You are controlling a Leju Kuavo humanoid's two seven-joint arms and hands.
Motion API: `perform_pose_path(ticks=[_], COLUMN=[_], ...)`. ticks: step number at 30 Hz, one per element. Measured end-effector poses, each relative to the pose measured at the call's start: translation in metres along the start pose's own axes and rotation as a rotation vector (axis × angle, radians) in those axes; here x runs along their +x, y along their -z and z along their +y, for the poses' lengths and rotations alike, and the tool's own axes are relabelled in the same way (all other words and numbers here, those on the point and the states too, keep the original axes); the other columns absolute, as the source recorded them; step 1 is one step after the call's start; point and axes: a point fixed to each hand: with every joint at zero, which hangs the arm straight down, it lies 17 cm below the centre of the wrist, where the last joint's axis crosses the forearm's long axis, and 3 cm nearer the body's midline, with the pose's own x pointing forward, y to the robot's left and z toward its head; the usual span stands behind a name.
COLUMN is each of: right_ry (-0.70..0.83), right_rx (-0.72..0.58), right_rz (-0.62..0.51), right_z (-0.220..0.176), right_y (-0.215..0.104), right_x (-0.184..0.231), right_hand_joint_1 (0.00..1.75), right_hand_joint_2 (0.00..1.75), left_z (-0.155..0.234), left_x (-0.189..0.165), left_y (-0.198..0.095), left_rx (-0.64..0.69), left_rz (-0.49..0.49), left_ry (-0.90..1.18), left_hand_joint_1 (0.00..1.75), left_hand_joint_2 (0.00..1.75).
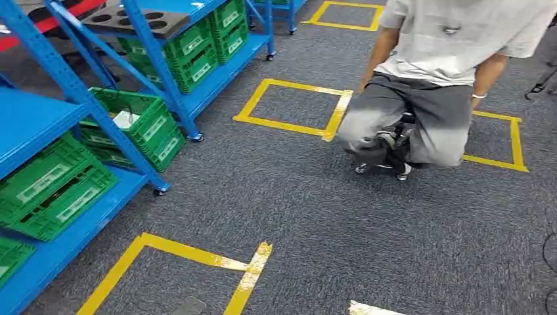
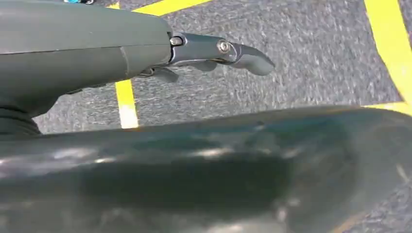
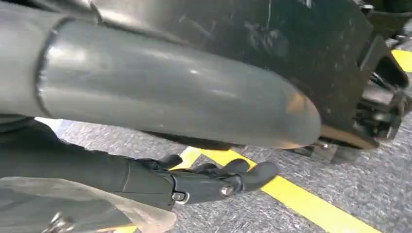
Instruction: Take the parts from the cabinet and place them on the table.
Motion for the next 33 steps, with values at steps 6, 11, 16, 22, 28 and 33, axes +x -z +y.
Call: perform_pose_path(ticks=[6, 11, 16, 22, 28, 33], right_ry=[-0.028, -0.050, -0.056, -0.069, -0.073, -0.076], right_rx=[0.009, 0.018, 0.032, 0.035, 0.034, 0.031], right_rz=[0.008, 0.022, 0.015, 0.025, 0.024, 0.015], right_z=[0.003, 0.005, 0.006, 0.006, 0.005, 0.003], right_y=[0.000, -0.001, -0.001, -0.002, -0.002, -0.002], right_x=[-0.002, -0.007, -0.007, -0.015, -0.015, -0.010], right_hand_joint_1=[0.00, 0.00, 0.00, 0.00, 0.00, 0.00], right_hand_joint_2=[0.00, 0.00, 0.00, 0.00, 0.00, 0.00], left_z=[-0.003, -0.005, -0.005, -0.002, -0.004, -0.003], left_x=[0.003, -0.005, -0.012, -0.011, -0.015, -0.018], left_y=[-0.001, -0.002, -0.004, -0.004, -0.005, -0.006], left_rx=[0.009, 0.010, 0.022, 0.027, 0.024, 0.020], left_rz=[0.004, 0.035, 0.047, 0.038, 0.045, 0.046], left_ry=[-0.018, -0.023, -0.032, -0.041, -0.049, -0.058], left_hand_joint_1=[0.00, 0.00, 0.00, 0.00, 0.00, 0.00], left_hand_joint_2=[0.00, 0.00, 0.00, 0.00, 0.00, 0.00])
